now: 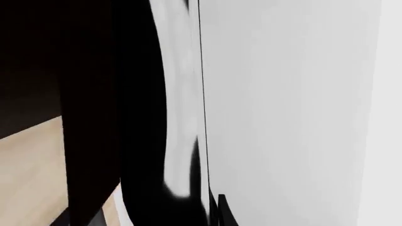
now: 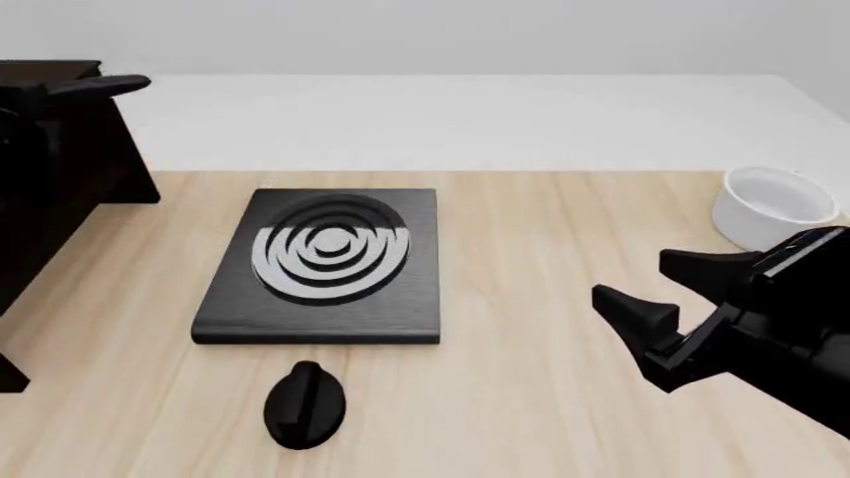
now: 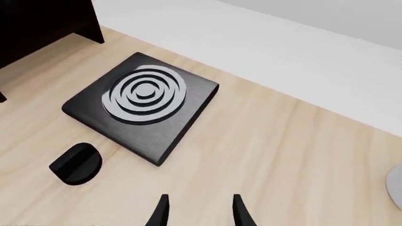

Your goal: Put the frying pan on the cabinet shelf.

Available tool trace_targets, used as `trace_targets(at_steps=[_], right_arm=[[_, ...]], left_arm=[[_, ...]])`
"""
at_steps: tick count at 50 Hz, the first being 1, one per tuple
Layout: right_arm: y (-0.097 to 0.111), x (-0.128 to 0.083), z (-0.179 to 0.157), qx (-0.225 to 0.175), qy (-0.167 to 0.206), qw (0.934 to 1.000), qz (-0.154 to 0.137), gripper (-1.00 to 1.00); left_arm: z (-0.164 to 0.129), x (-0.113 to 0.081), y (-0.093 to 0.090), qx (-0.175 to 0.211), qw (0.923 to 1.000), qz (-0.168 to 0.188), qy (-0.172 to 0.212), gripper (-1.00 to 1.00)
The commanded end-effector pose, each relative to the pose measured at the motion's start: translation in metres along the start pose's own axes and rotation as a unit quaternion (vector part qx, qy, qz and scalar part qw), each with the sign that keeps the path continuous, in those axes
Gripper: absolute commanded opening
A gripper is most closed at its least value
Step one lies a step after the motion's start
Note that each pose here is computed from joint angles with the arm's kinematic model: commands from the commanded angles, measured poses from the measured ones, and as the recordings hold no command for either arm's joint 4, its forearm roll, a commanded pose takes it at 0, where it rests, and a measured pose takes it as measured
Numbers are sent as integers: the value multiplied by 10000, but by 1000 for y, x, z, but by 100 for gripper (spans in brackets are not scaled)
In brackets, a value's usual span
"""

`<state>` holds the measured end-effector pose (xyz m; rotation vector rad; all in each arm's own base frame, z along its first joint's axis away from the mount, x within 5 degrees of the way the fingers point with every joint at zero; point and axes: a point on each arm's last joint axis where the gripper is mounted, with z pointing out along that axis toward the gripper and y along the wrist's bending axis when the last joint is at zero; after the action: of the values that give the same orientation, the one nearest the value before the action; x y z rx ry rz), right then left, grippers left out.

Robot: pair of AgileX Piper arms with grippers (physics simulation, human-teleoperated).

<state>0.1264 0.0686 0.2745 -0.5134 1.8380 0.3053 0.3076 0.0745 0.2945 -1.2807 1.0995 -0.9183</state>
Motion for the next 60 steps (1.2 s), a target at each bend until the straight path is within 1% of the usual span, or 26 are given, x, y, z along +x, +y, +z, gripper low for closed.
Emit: trace_targets(at_steps=[1, 6, 12, 21, 24, 29, 30, 34, 36, 38, 43, 47, 49, 53, 59, 60], right_arm=[[-2, 3, 5, 73, 164, 9998, 13, 100], [-3, 3, 3, 109, 140, 9998, -2, 100], [-4, 2, 2, 121, 118, 9999, 2, 100], [-3, 3, 4, 108, 162, 9998, 4, 100], [-4, 3, 3, 135, 159, 9998, 1, 100], [-5, 3, 4, 144, 189, 9997, 20, 100], [-5, 4, 5, 150, 200, 9997, 17, 100], [-4, 4, 6, 129, 214, 9997, 34, 100], [-4, 4, 6, 131, 239, 9996, 49, 100], [-4, 4, 6, 135, 241, 9996, 75, 100], [-5, 4, 7, 144, 252, 9996, 72, 100], [-5, 5, 7, 154, 270, 9995, 81, 100], [-5, 5, 7, 165, 275, 9994, 92, 100], [-6, 5, 7, 174, 282, 9994, 102, 100], [-6, 5, 8, 184, 299, 9993, 139, 100], [-6, 5, 8, 184, 306, 9993, 139, 100]], left_arm=[[-1, -6, 14, 157, 9996, 251, -19, -100], [2, -9, 25, 107, 9997, 201, -80, -100], [0, -10, 29, 103, 9997, 168, -106, -100], [-2, -11, 43, 43, 9999, 71, -132, -100], [-2, -11, 42, 11, 9998, 154, -128, -100], [0, -15, 42, 9, 9997, 146, -193, -100], [0, -15, 42, 9, 9997, 146, -193, 100], [0, -17, 41, 12, 9996, 149, -223, 100], [-2, -16, 33, 46, 9992, 346, -196, 100], [-2, -16, 37, 44, 9995, 251, -208, 100], [-7, -16, 29, 157, 9993, 264, -209, 100], [-7, -16, 29, 162, 9993, 261, -204, 100], [-13, -13, 23, 215, 9992, 311, -157, 100], [-18, -11, 19, 258, 9989, 358, -131, 100], [-39, -2, 6, 395, 9981, 466, 28, 100], [-41, 0, 9, 380, 9984, 417, 61, 100]])
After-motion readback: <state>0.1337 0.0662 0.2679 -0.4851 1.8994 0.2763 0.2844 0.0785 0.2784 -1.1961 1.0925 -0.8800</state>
